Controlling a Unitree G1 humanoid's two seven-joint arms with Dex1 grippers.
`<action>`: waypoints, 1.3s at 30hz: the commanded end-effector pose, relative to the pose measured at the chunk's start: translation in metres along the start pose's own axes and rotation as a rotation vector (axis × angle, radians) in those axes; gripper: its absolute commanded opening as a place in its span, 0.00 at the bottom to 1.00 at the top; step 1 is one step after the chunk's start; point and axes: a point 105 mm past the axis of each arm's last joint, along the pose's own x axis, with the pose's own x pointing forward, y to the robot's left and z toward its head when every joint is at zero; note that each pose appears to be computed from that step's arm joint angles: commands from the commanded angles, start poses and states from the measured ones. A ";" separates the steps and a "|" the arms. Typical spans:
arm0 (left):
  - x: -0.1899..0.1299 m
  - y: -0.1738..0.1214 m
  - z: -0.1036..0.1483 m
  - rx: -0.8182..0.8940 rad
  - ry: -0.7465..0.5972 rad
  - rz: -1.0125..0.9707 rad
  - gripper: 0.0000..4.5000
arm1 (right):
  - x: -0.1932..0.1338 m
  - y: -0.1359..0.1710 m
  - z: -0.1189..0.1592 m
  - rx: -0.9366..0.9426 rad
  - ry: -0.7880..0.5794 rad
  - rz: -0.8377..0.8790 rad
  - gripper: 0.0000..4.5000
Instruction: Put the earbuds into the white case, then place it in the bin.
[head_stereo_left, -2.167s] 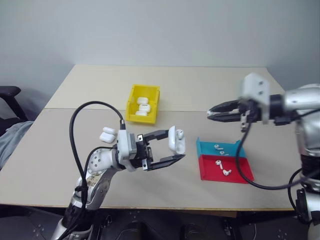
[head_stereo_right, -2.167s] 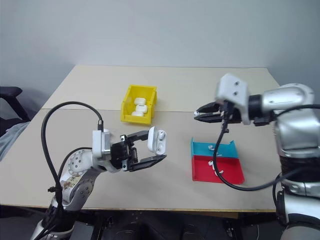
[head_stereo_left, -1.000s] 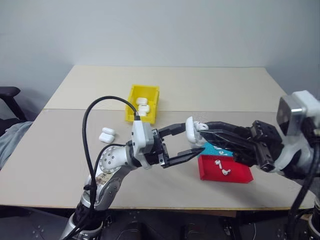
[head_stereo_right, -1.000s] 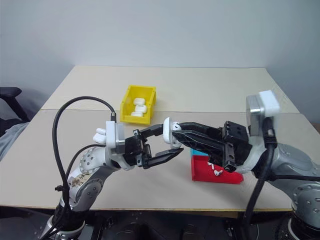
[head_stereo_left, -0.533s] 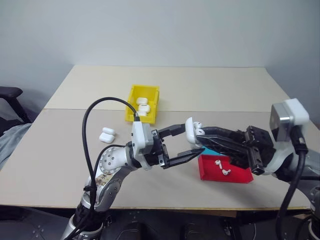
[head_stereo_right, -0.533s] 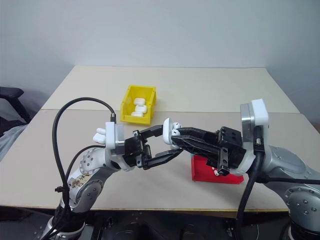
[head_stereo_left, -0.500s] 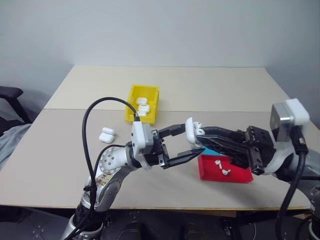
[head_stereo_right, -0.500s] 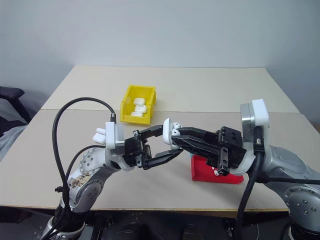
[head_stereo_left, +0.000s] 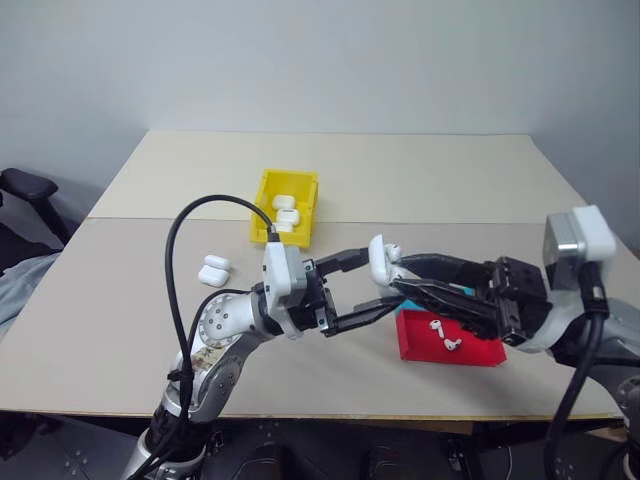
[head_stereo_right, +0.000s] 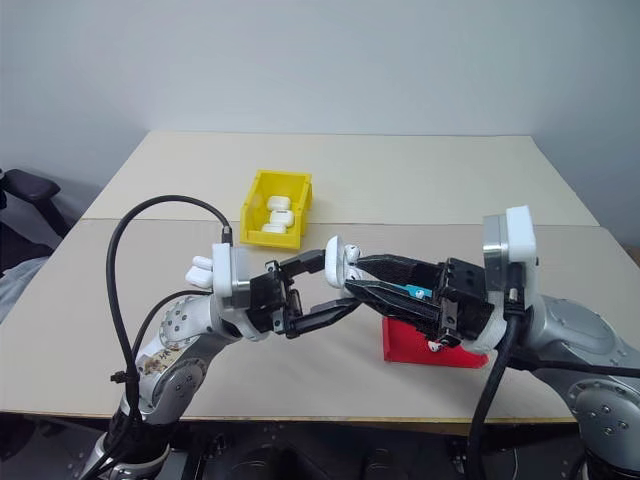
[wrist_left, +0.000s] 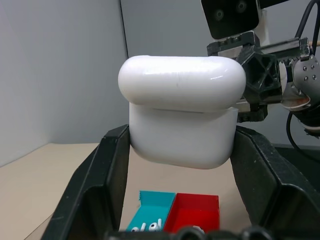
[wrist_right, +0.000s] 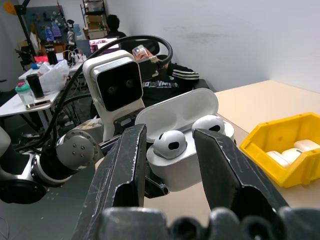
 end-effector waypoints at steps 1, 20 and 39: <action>0.002 0.001 0.002 0.033 0.000 -0.014 0.60 | -0.010 0.000 0.023 -0.074 -0.054 0.018 0.43; 0.031 0.003 -0.033 0.127 0.073 -0.062 0.60 | 0.025 -0.021 0.018 -0.301 0.364 0.173 0.00; 0.018 0.013 -0.028 0.135 0.086 0.000 0.60 | 0.011 -0.035 0.010 -0.333 0.448 0.082 0.00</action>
